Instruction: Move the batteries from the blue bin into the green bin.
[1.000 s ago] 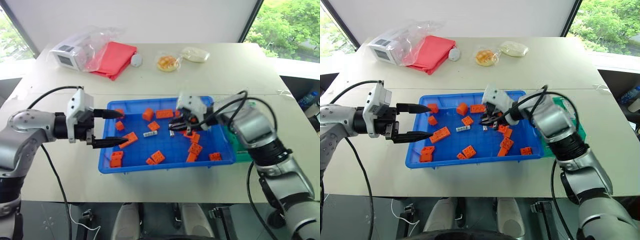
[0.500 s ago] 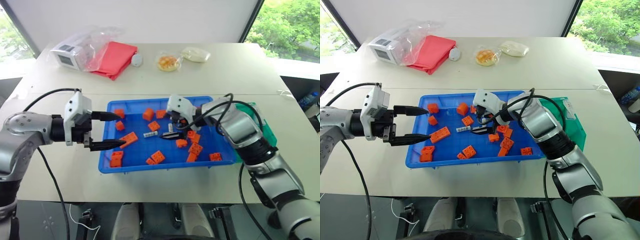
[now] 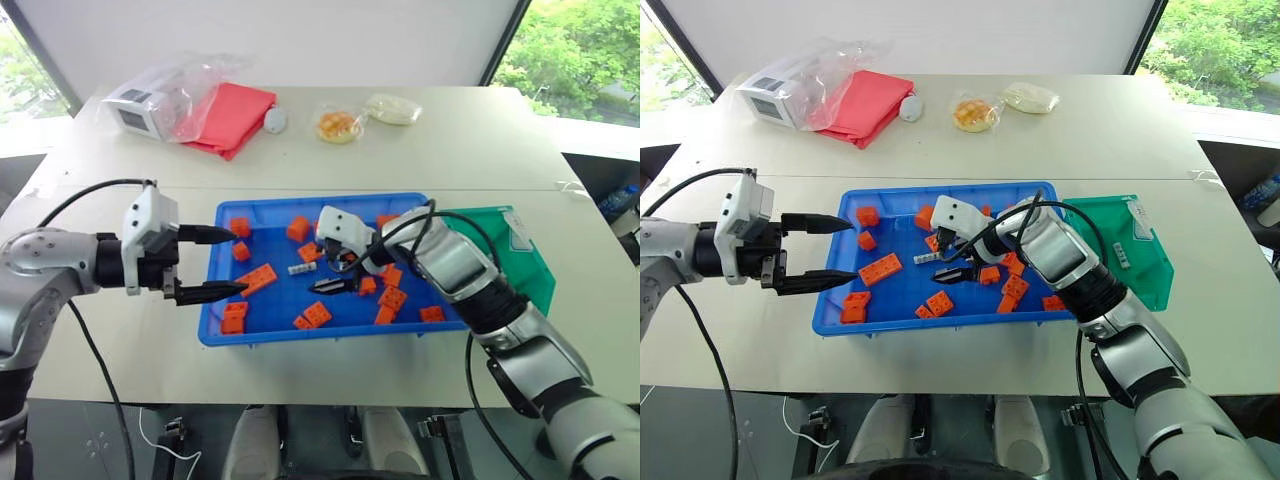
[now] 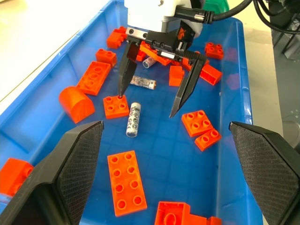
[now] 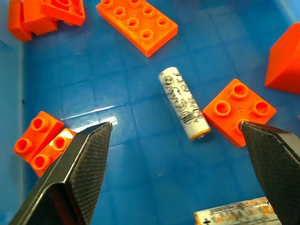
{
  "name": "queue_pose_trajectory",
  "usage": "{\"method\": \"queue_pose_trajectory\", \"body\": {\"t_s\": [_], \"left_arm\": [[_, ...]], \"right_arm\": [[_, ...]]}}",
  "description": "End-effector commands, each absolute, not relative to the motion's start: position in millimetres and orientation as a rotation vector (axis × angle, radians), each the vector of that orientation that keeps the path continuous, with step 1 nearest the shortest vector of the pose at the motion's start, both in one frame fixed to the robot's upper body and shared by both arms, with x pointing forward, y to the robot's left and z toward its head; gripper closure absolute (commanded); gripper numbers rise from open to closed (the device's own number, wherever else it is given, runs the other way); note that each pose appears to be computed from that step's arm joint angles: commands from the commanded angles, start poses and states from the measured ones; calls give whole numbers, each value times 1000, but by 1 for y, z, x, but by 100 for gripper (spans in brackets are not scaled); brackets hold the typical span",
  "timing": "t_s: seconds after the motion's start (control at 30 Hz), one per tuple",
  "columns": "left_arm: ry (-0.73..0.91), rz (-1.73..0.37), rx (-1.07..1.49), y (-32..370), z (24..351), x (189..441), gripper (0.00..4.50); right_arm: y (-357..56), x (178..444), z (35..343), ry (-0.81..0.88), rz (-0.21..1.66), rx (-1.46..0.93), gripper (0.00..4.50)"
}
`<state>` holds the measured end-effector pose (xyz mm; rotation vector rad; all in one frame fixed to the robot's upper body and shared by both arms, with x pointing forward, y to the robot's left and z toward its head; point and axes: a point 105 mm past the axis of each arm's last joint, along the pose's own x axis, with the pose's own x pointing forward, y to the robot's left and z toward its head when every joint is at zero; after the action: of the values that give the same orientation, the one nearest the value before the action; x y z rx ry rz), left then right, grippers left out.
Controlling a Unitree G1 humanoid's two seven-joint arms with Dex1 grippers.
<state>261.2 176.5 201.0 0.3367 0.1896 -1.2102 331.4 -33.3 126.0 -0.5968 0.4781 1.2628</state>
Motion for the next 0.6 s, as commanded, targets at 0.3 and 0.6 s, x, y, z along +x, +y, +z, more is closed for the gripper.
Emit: {"method": "queue_pose_trajectory", "body": {"t_s": [0.3,0.6], "left_arm": [[146,-1204,370,176,214,261,0],[145,-1204,372,176,215,261,0]], "right_arm": [[-37,321,130,443,1248,-596,3],[-19,323,163,289,1259,-602,3]]}}
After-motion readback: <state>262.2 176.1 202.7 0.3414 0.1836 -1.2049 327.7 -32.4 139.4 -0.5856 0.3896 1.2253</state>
